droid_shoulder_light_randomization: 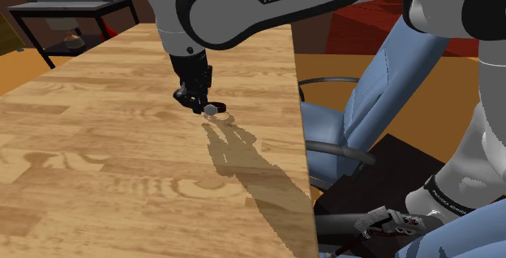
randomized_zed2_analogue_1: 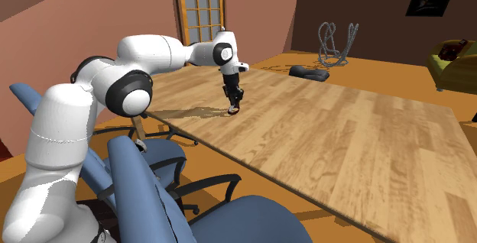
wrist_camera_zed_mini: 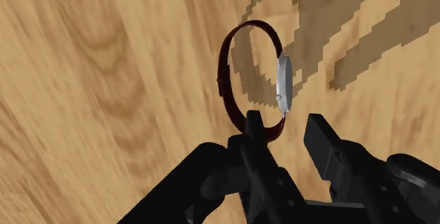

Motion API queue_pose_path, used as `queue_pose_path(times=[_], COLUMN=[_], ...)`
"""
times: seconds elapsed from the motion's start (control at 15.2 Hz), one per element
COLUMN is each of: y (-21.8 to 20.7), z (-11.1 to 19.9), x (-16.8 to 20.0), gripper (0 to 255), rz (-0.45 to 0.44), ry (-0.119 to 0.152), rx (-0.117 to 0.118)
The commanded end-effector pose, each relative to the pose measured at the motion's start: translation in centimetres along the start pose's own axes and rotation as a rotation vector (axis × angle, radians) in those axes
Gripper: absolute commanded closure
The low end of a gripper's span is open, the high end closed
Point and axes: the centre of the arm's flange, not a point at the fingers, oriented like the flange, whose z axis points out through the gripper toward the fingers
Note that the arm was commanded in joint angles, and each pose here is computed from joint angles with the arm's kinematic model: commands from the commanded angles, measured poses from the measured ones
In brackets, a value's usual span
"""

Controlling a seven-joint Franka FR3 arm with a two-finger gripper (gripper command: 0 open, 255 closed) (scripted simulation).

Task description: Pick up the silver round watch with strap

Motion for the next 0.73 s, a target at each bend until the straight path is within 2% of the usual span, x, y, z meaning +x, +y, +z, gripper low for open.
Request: queue_pose_path(times=[0.0,0.46,0.66], y=[0.0,0.0,0.2], z=[0.0,0.1,-1.5], x=[0.0,0.0,0.2], gripper=[255,255,255], rz=[0.0,0.0,0.0], ry=[0.0,0.0,0.0], rx=[0.0,0.0,0.0])
